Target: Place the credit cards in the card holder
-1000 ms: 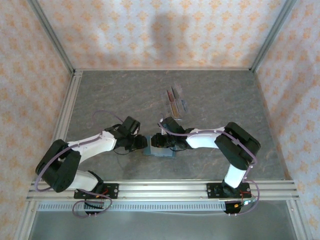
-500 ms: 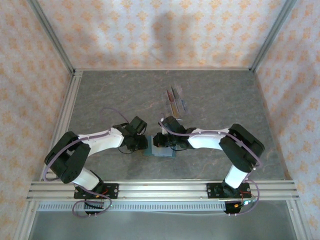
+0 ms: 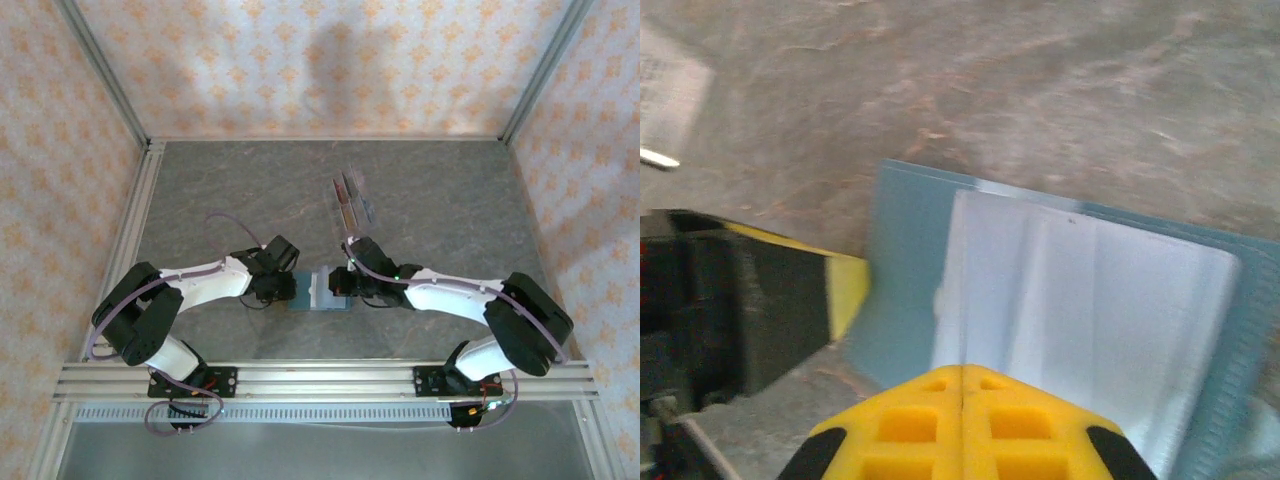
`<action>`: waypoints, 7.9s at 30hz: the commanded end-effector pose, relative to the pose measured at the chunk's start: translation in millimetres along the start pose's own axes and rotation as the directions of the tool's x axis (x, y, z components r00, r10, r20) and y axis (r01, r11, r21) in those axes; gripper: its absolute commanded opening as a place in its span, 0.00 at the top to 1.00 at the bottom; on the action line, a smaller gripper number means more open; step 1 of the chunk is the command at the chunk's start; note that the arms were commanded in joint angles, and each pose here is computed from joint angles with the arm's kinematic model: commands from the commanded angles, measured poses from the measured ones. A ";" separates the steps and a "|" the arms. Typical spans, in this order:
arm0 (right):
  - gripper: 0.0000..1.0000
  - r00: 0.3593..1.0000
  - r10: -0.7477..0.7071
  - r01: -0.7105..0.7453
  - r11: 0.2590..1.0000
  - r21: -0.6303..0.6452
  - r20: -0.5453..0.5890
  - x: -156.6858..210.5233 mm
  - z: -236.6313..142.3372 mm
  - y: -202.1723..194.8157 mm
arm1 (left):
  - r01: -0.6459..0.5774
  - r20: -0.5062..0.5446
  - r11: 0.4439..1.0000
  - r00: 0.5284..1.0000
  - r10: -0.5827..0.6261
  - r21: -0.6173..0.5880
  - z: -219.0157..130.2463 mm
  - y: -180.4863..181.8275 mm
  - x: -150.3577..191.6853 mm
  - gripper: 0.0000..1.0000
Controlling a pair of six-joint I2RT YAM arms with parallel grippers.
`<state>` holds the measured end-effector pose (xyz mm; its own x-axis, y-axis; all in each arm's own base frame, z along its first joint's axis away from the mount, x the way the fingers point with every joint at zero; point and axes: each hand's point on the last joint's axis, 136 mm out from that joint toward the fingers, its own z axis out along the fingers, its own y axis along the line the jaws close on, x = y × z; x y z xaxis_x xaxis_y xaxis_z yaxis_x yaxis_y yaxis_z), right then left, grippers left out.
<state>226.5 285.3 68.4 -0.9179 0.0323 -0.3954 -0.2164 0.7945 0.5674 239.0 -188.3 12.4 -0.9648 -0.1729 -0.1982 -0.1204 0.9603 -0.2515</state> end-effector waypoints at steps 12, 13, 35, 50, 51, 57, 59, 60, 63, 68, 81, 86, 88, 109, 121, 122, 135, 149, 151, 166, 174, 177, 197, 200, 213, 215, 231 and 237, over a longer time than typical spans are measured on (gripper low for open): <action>0.61 0.982 -0.004 -0.052 0.956 0.290 0.188 -25.2 -39.1 -49.2 | -0.009 0.005 0.999 1.000 0.009 -0.038 19.5 5.3 5.8 0.76; 0.60 0.982 -0.032 -0.025 0.956 0.293 0.185 -28.3 -42.2 -42.1 | -0.010 0.005 0.999 1.000 0.010 -0.038 19.4 5.1 6.0 0.76; 0.52 0.980 -0.184 0.197 0.930 0.310 -0.071 -10.3 29.9 -12.8 | -0.006 0.005 1.000 1.000 0.006 -0.027 17.9 4.1 6.9 0.76; 0.58 0.960 -0.242 0.280 0.847 0.452 -0.141 18.8 50.0 -35.7 | -0.012 -0.001 1.000 1.000 0.012 -0.026 18.6 2.1 6.2 0.76; 0.60 0.962 -0.235 0.274 0.854 0.443 -0.141 20.4 51.5 -35.5 | -0.010 -0.003 1.000 1.000 0.010 -0.026 19.4 2.6 7.0 0.76; 0.80 0.963 -0.251 0.270 0.870 0.413 -0.101 10.4 44.5 -21.0 | -0.006 -0.007 1.000 1.000 0.006 -0.024 21.4 2.9 8.3 0.76; 0.87 0.961 -0.262 0.275 0.869 0.410 -0.090 3.9 40.8 -14.8 | -0.005 -0.009 1.000 1.000 0.004 -0.023 22.1 3.0 9.0 0.76; 0.90 0.959 -0.268 0.280 0.867 0.413 -0.087 0.7 39.2 -12.1 | -0.004 -0.009 1.000 1.000 0.003 -0.023 22.6 3.2 9.5 0.76; 0.99 0.956 -0.283 0.290 0.866 0.408 -0.078 -8.2 36.9 -2.0 | 0.004 -0.009 1.000 1.000 -0.004 -0.015 23.5 2.3 9.9 0.76; 0.99 0.955 -0.286 0.297 0.889 0.348 -0.083 -12.8 42.0 18.4 | 0.007 -0.008 1.000 1.000 -0.007 -0.006 25.4 -1.0 12.1 0.76; 0.64 0.982 -0.153 0.165 0.981 0.105 -0.113 -3.8 55.9 48.5 | 0.025 -0.018 1.000 1.000 -0.025 0.010 33.2 -2.6 19.0 0.76; 0.54 0.988 -0.116 0.120 0.992 0.032 -0.105 -3.9 45.8 59.3 | 0.027 -0.016 1.000 1.000 -0.027 0.007 33.1 -1.1 19.4 0.76; 0.51 0.989 -0.099 0.099 0.995 -0.002 -0.110 -0.6 42.7 63.5 | 0.030 -0.014 1.000 0.999 -0.030 0.007 33.3 -1.1 18.7 0.76; 0.39 0.990 -0.012 0.011 1.000 -0.011 -0.140 47.4 45.9 44.3 | 0.029 -0.007 1.000 1.000 -0.029 0.003 29.8 -1.8 16.4 0.76; 0.36 0.994 -0.064 0.061 0.997 -0.037 -0.092 8.0 46.6 67.7 | 0.023 0.005 1.000 1.000 -0.023 -0.002 17.4 1.5 14.6 0.75; 0.35 0.994 -0.057 0.052 0.997 -0.055 -0.094 4.0 48.2 69.6 | 0.026 0.005 1.000 1.000 -0.026 -0.002 14.5 2.2 13.9 0.75; 0.27 0.988 -0.100 0.075 0.975 -0.210 -0.113 -11.9 53.2 89.8 | 0.114 0.064 0.993 0.992 -0.113 -0.007 -15.4 34.7 13.0 0.59; 0.30 0.991 -0.134 0.134 0.990 -0.039 0.004 -51.6 -1.0 73.8 | 0.065 0.168 0.995 0.983 -0.078 0.080 -76.3 25.8 -11.3 0.43; 0.35 0.989 -0.136 0.135 0.991 0.019 0.054 -66.4 -16.1 64.3 | 0.040 0.162 0.997 0.985 -0.051 0.069 -76.6 19.6 -18.0 0.42; 0.65 0.953 -0.252 0.135 0.852 0.506 0.169 -167.6 -80.5 -10.9 | -0.048 0.044 0.999 0.998 0.048 0.003 -20.5 3.2 -30.8 0.47; 0.71 0.951 -0.302 0.195 0.746 0.637 0.062 -195.6 -55.2 -28.4 | -0.050 0.026 0.998 0.998 0.051 -0.042 -7.3 18.8 -20.8 0.49; 0.71 0.946 -0.319 0.202 0.704 0.680 0.049 -203.2 -55.1 -35.2 | -0.050 0.016 0.998 0.999 0.051 -0.048 -1.8 21.3 -18.1 0.49; 0.75 0.961 -0.274 0.217 0.668 0.712 -0.036 -213.5 -37.1 -67.9 | -0.050 -0.002 0.998 0.999 0.050 -0.031 4.1 18.4 -15.5 0.51; 0.78 0.962 -0.271 0.220 0.667 0.712 -0.043 -213.0 -35.3 -69.5 | -0.050 -0.002 0.998 0.999 0.050 -0.028 3.8 17.6 -15.4 0.51; 0.92 0.962 -0.263 0.234 0.677 0.697 -0.069 -211.5 -35.4 -71.0 | -0.051 0.007 0.998 0.999 0.052 -0.021 0.6 16.5 -16.3 0.52; 0.96 0.961 -0.266 0.239 0.675 0.698 -0.072 -212.9 -37.2 -70.2 | -0.051 0.007 0.998 0.999 0.051 -0.022 0.7 16.8 -16.3 0.52; 1.00 0.918 -0.383 0.212 0.699 0.682 0.107 -237.2 -114.1 -5.1 | -0.055 0.006 0.998 0.998 0.055 -0.022 0.2 16.5 -16.7 0.53; 1.00 0.898 -0.372 0.264 0.882 0.390 0.235 -187.2 -93.3 60.1 | -0.061 0.010 0.998 0.998 0.061 -0.027 -1.1 17.0 -17.7 0.55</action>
<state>376.9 237.0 236.1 -0.6957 -0.2039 -0.6887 -0.2199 0.9733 -0.0661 253.8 -169.3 17.5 -0.9663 -0.1359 -0.2188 -0.0882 0.9728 -0.2144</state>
